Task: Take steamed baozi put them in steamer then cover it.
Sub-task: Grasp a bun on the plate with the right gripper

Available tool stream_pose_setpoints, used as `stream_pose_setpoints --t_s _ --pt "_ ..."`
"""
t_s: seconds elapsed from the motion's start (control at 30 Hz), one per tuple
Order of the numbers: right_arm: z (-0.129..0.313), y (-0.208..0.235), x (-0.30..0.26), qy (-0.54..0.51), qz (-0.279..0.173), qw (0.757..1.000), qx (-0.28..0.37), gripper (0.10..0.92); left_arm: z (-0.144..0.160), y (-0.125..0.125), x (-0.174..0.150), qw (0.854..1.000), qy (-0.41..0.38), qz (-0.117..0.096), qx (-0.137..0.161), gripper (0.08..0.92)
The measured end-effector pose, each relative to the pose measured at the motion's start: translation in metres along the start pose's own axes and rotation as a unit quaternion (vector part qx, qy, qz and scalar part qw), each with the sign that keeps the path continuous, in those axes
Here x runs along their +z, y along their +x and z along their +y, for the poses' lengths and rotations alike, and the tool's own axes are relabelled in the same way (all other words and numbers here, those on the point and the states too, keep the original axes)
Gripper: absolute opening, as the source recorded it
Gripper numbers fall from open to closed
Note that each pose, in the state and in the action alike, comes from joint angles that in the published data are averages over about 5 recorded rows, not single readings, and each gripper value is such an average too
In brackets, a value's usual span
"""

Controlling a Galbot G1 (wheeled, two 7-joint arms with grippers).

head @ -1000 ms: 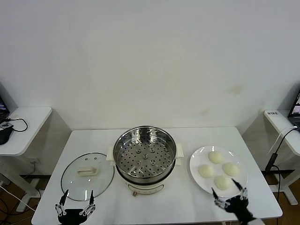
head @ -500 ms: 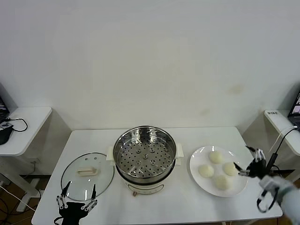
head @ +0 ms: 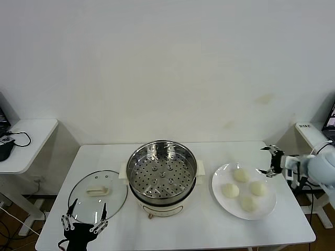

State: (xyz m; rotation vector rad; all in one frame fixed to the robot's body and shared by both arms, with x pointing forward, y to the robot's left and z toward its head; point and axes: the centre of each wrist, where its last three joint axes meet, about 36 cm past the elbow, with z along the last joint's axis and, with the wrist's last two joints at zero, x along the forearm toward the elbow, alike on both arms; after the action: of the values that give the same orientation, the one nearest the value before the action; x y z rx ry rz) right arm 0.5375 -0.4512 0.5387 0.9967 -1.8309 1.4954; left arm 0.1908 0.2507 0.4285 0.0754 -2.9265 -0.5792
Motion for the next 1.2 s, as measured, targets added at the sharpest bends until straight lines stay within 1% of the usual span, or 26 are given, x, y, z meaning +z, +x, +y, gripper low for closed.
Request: stream_pose_setpoints --t_s 0.13,0.27,0.4,0.9,1.2 --pt "-0.014 -0.023 -0.004 0.012 0.015 0.999 -0.047 0.823 0.001 -0.001 -0.001 1.0 -0.004 -0.002 0.0 0.823" --pt "-0.014 -0.051 -0.01 0.023 0.029 0.995 -0.094 0.823 0.003 -0.002 -0.001 1.0 -0.007 -0.004 -0.001 0.823" --pt "-0.013 -0.074 -0.015 0.033 0.041 0.991 -0.124 0.823 0.005 -0.003 -0.001 1.0 -0.011 -0.004 -0.003 0.823" --pt "-0.028 -0.125 -0.034 0.047 0.062 0.986 -0.148 0.823 0.005 -0.002 0.001 1.0 -0.018 -0.001 -0.006 0.823" --pt "-0.03 -0.143 -0.041 0.049 0.07 0.984 -0.154 0.812 0.006 -0.001 0.003 1.0 -0.024 -0.001 -0.008 0.823"
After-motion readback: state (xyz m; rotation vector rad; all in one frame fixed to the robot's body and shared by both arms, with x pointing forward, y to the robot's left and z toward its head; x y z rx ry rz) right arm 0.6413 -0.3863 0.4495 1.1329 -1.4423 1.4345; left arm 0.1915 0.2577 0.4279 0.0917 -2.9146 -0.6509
